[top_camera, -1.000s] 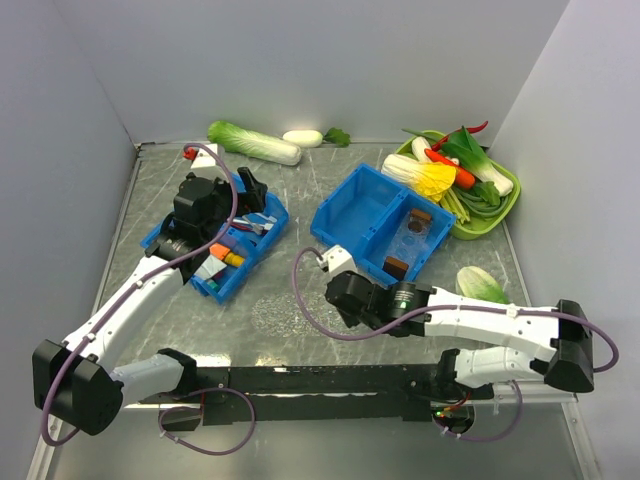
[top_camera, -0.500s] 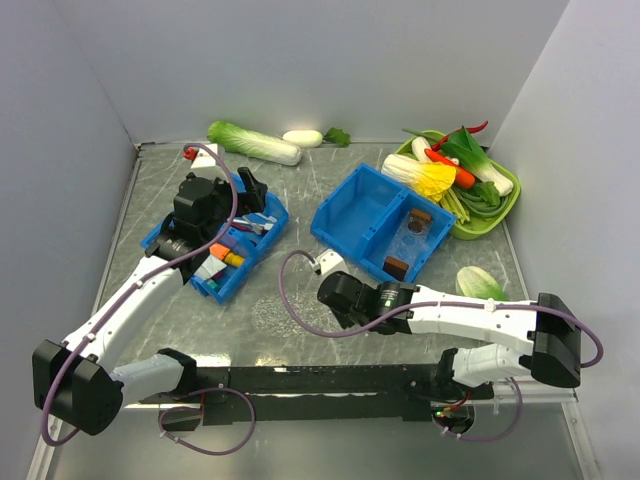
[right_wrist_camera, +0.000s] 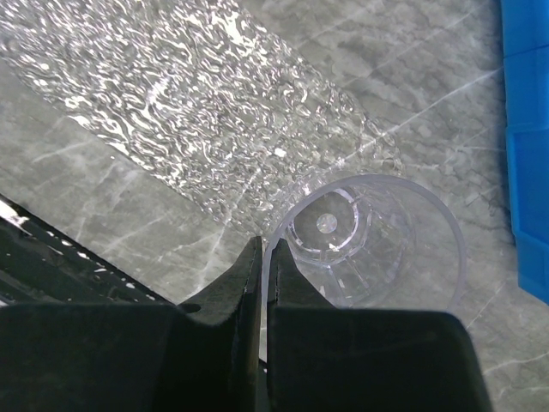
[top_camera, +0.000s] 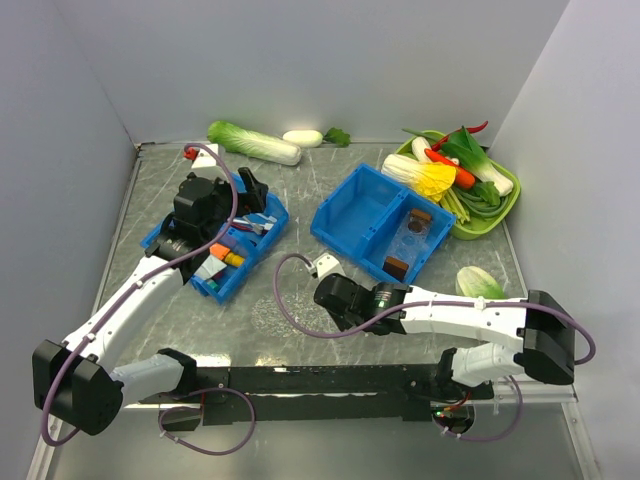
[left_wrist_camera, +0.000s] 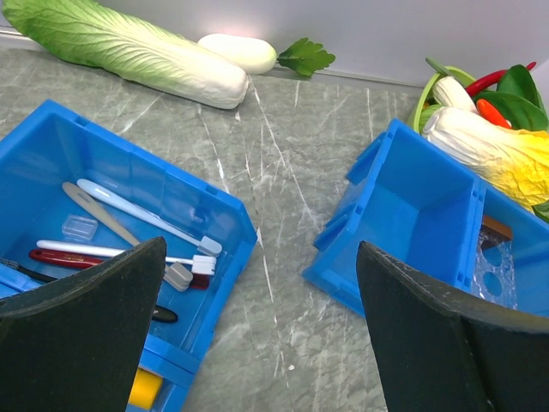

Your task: Prepare toiletry sets of a toothbrush and toothpaste on the tray

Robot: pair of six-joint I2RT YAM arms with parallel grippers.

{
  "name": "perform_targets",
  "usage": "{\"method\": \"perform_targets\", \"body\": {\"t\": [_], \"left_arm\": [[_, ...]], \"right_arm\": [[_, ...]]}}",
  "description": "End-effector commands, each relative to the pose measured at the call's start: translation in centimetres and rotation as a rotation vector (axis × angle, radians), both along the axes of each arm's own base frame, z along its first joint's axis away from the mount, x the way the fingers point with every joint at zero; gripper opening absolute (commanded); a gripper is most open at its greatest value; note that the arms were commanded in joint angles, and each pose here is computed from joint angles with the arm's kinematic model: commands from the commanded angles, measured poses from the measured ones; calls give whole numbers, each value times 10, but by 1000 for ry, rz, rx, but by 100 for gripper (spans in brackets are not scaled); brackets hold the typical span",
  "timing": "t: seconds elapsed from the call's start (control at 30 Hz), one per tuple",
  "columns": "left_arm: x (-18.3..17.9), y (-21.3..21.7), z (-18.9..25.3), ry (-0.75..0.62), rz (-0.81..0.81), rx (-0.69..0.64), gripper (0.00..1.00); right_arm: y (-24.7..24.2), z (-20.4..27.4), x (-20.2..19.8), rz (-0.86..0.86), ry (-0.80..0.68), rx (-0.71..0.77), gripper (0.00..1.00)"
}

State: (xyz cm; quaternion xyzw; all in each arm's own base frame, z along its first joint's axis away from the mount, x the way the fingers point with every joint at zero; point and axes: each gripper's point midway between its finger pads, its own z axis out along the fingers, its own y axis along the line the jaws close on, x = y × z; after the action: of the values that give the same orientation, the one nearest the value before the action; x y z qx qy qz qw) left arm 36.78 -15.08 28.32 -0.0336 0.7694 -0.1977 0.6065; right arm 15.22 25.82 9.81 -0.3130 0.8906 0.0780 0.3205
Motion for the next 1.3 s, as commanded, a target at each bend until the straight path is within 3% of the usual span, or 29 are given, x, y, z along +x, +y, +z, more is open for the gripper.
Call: {"method": "perform_targets", "body": {"t": [0.0,0.73,1.27], "left_arm": [[-1,-5,15,-43,-21,-21,96],[-2,-3,18,-50,-11,-25,96],[-1,-4,16,-44,-14,-23,97]], "right_arm": [[7,0,6,-7,-21,24,0],[4,-12,8,-7,-9,-28,1],[8,-4,7,13,-3,-24,29]]}}
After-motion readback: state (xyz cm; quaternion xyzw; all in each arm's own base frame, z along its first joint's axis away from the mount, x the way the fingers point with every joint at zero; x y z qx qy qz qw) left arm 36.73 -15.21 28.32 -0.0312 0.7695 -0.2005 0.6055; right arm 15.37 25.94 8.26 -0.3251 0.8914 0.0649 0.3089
